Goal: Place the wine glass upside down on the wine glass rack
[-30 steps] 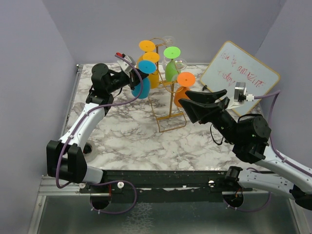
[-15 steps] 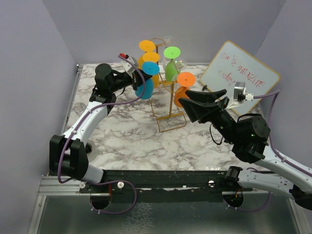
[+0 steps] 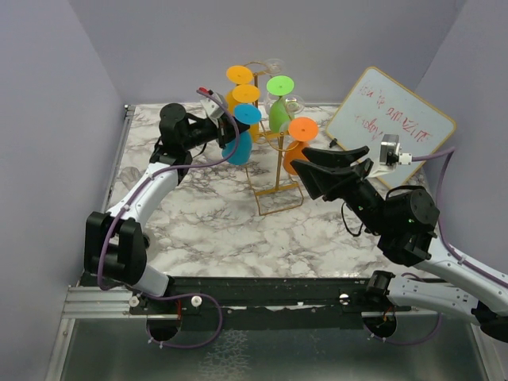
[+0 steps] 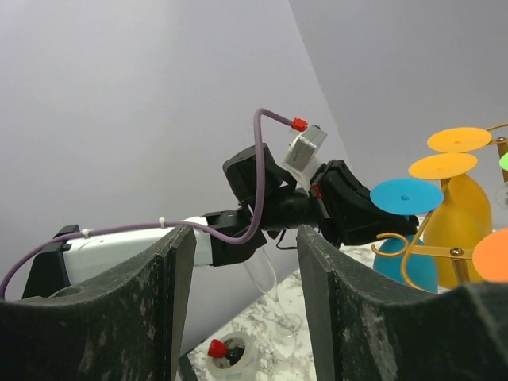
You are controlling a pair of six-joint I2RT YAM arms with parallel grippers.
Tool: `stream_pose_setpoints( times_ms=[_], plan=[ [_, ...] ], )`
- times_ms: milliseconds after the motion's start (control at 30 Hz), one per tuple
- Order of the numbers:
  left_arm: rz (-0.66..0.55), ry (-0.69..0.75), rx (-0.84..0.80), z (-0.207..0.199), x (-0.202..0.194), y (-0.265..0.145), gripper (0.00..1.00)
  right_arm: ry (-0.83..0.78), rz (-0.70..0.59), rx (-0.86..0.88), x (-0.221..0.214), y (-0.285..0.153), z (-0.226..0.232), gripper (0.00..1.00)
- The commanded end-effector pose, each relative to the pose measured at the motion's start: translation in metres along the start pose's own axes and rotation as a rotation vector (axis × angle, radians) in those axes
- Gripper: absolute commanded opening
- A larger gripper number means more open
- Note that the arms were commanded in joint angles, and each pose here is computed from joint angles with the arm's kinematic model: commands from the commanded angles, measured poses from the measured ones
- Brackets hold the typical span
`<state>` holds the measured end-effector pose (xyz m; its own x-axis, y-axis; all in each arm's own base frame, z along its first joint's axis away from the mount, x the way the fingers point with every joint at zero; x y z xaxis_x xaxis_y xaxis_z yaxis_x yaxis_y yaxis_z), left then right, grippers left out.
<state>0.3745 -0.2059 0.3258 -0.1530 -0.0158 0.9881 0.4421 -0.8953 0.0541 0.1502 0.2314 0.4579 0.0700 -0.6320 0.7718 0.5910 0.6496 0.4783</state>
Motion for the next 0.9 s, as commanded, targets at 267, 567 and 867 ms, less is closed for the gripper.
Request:
stream_pose_setpoints(
  times_ms=[267, 567, 867],
  plan=[
    [-0.018, -0.029, -0.087, -0.006, 0.001, 0.011, 0.10, -0.012, 0.008, -0.036, -0.005, -0.004, -0.007, 0.59],
    [-0.016, -0.079, -0.056, -0.010, 0.003, 0.006, 0.45, 0.002, 0.012, -0.029, -0.007, -0.002, -0.006, 0.59],
    [0.017, -0.158, 0.156, -0.017, -0.006, -0.024, 0.67, -0.005, 0.007, -0.044, -0.007, -0.006, -0.010, 0.59]
  ],
)
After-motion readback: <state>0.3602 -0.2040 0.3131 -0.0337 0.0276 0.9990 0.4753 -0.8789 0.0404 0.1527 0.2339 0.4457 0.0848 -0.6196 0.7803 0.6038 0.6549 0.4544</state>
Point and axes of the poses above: each gripper's point midway between its finger pads, its own y axis out along the fingers, its own z axis along the line the jaws close on, x = y × z, the point moved 4 cm from there along -y, back along the fingers, and after that the axes turned 4 degrees about y, right-handed, at the moved point
